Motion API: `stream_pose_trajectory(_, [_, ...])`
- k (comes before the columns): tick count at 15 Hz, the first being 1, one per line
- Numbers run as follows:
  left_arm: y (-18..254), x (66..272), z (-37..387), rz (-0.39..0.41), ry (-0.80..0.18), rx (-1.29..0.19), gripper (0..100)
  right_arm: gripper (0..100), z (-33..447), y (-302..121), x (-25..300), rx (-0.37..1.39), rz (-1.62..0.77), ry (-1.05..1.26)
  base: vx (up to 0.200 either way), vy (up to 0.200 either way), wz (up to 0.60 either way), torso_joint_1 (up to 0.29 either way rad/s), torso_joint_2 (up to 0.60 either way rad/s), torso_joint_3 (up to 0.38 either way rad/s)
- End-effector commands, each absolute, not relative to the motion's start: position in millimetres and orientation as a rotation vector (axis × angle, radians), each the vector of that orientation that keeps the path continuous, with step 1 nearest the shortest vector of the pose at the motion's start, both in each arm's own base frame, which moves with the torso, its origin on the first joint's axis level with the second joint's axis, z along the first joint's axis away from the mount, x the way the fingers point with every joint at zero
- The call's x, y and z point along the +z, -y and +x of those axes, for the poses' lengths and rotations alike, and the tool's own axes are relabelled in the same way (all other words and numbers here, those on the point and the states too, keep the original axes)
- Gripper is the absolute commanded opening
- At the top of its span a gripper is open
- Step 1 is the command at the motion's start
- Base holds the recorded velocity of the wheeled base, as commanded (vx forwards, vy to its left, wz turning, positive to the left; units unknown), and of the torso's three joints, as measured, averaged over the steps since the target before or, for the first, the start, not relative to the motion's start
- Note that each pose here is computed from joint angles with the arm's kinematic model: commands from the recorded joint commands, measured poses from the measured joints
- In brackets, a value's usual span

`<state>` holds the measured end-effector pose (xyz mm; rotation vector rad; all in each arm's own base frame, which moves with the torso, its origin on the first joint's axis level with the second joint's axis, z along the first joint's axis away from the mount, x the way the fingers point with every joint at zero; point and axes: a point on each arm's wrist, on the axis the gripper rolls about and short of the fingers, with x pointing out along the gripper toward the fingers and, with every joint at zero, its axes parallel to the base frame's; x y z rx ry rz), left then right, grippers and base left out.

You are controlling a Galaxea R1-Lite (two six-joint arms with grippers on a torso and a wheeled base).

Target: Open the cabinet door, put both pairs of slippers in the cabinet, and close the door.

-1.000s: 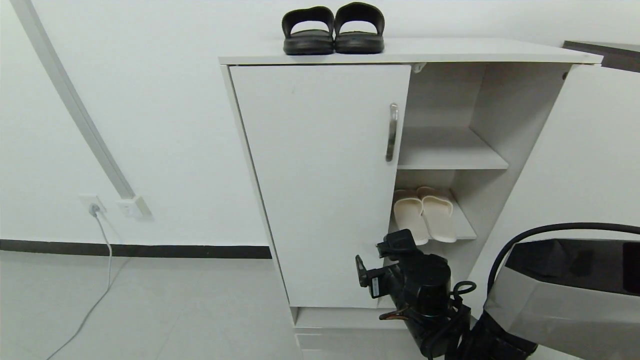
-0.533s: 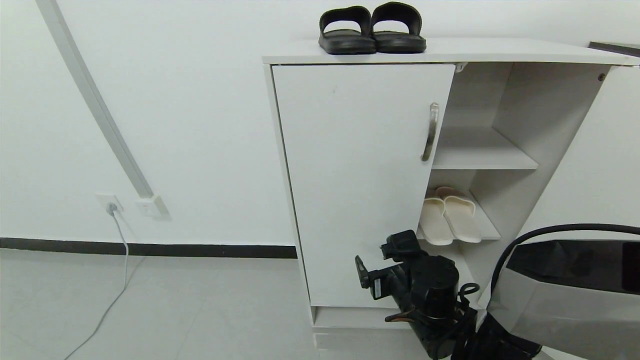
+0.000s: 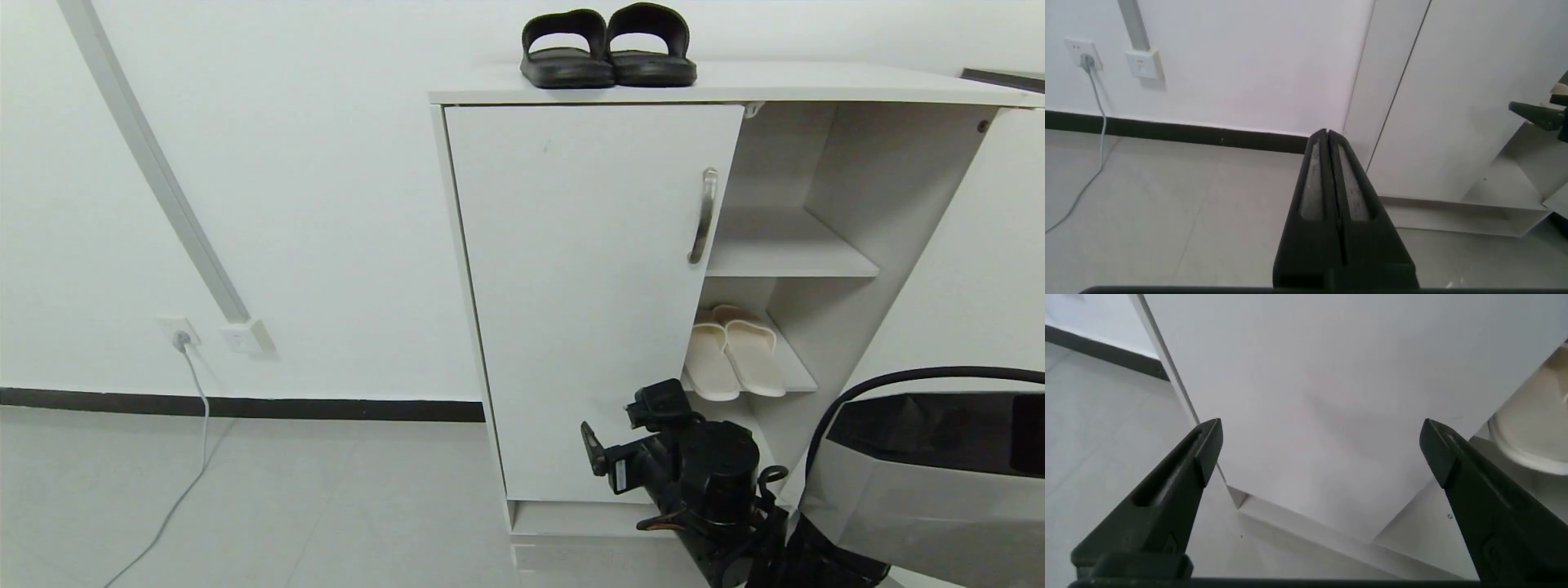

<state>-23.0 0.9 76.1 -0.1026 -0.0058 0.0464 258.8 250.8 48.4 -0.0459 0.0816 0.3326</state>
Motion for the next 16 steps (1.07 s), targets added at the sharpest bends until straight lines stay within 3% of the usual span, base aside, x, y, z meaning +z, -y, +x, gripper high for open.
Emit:
stream_pose_trajectory(1, [-0.9, 76.1, -22.8, -0.103, 0.004, 0.047, 0, 100, 259.8, -251.9, 48.9, 0.334, -0.048, -0.077, 0.0, 0.0, 0.0, 0.0, 0.0, 0.0])
stream_pose_trajectory(6, [-0.9, 76.1, -22.8, -0.103, 0.004, 0.047, 0, 100, 259.3, -251.4, 47.2, 0.334, -0.056, -0.081, 0.0, 0.0, 0.0, 0.001, -0.06, -0.06])
stream_pose_trajectory(9, [-0.9, 76.1, -22.9, -0.103, 0.006, 0.047, 0, 100, 259.3, -251.4, 47.0, 0.334, -0.057, -0.083, 0.0, 0.0, 0.0, 0.027, -0.23, -0.347])
stream_pose_trajectory(16, [-0.9, 76.1, -22.9, -0.103, 0.006, 0.047, 0, 100, 259.2, -252.1, 43.7, 0.335, -0.062, -0.09, 0.0, 0.0, 0.0, 0.081, -0.5, -0.355])
